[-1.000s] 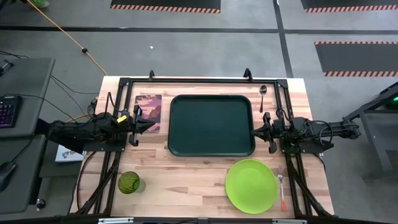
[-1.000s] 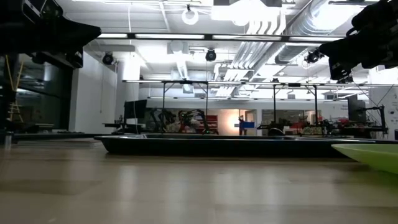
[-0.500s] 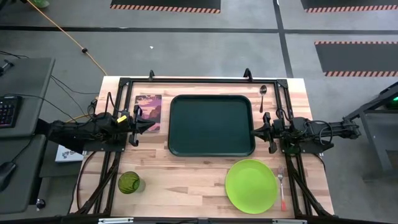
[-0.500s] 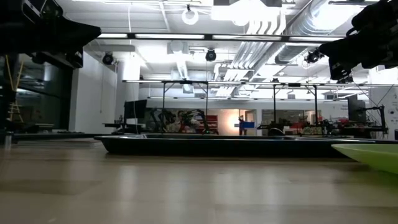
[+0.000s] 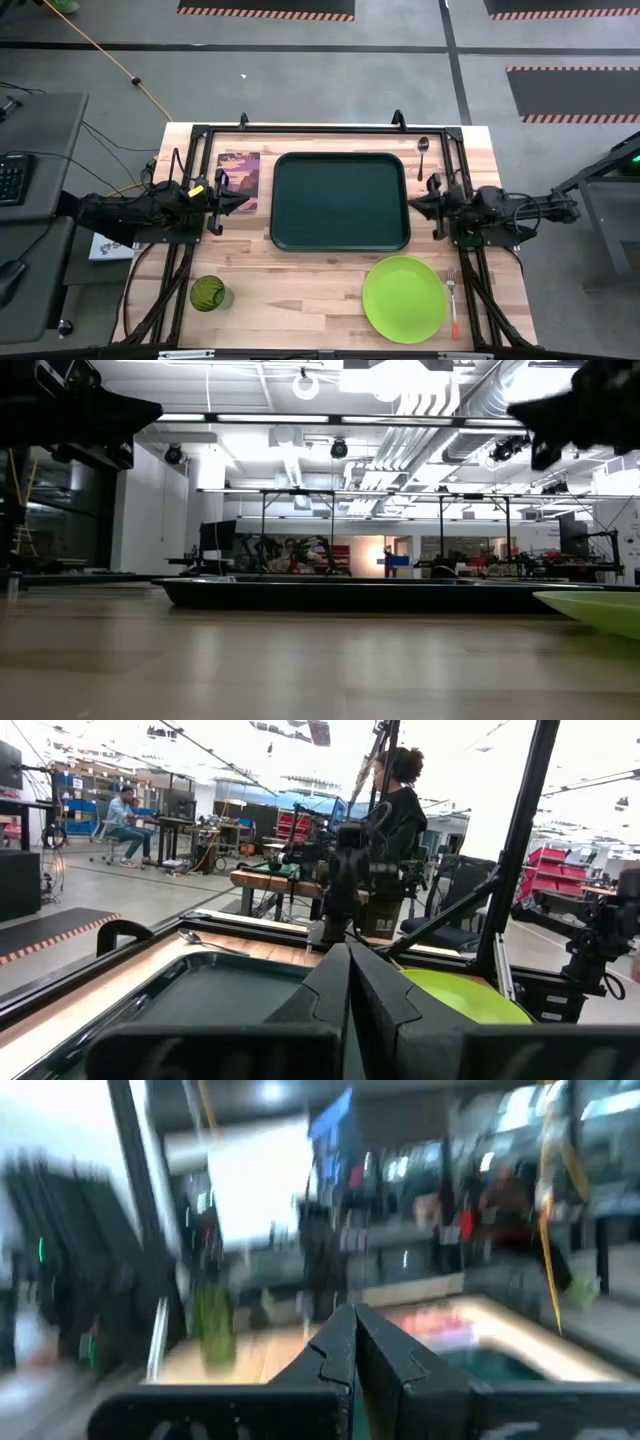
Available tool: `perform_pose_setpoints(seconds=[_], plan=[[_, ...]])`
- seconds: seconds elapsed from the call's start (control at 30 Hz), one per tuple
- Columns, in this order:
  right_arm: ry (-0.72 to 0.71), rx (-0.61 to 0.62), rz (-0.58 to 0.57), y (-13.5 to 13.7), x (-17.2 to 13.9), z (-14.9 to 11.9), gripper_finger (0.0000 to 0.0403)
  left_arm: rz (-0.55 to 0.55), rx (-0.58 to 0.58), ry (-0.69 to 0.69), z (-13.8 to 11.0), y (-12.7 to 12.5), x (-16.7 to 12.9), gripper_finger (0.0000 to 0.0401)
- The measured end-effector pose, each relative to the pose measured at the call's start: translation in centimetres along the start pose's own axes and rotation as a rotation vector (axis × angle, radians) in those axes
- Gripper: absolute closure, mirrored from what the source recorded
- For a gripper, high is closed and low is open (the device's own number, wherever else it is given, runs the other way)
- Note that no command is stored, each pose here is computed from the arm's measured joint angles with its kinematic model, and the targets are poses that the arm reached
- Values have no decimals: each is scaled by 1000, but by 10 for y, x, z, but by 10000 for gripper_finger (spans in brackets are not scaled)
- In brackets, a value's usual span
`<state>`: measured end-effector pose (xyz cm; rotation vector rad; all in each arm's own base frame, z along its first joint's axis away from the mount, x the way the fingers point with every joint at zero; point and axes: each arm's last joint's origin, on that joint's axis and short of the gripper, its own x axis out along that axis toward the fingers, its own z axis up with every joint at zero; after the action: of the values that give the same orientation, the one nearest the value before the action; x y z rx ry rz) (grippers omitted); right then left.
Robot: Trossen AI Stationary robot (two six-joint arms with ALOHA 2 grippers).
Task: Pick and place plate/cup/fork/spoon on tray
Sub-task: Put the green plate on the black serving tray
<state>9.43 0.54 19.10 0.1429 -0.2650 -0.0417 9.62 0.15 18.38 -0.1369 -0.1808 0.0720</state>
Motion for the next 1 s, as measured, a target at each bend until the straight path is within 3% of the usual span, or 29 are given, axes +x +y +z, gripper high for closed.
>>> perform_pose_setpoints(seconds=[0.13, 0.23, 0.37, 0.5, 0.63, 0.73, 0.9, 1.0], plan=[[-252, 49, 48, 3, 1, 24, 402, 0, 0, 1, 0, 0, 0, 398], [-237, 87, 90, 6, 8, 27, 401, 0, 0, 1, 0, 0, 0, 398], [-20, 104, 34, 9, 30, 31, 375, 0, 0, 1, 0, 0, 0, 398], [367, 142, -85, 13, 49, 45, 318, 0, 0, 1, 0, 0, 0, 398], [836, 295, -180, 17, 51, 52, 259, 0, 0, 1, 0, 0, 0, 398], [1087, 455, -276, 19, 47, 42, 233, 0, 0, 0, 0, 0, 0, 398], [1296, 599, -389, 26, 34, 8, 222, 0, 0, 1, 0, 0, 0, 398], [1363, 692, -381, 33, 25, -11, 222, 0, 0, 1, 0, 0, 0, 398]])
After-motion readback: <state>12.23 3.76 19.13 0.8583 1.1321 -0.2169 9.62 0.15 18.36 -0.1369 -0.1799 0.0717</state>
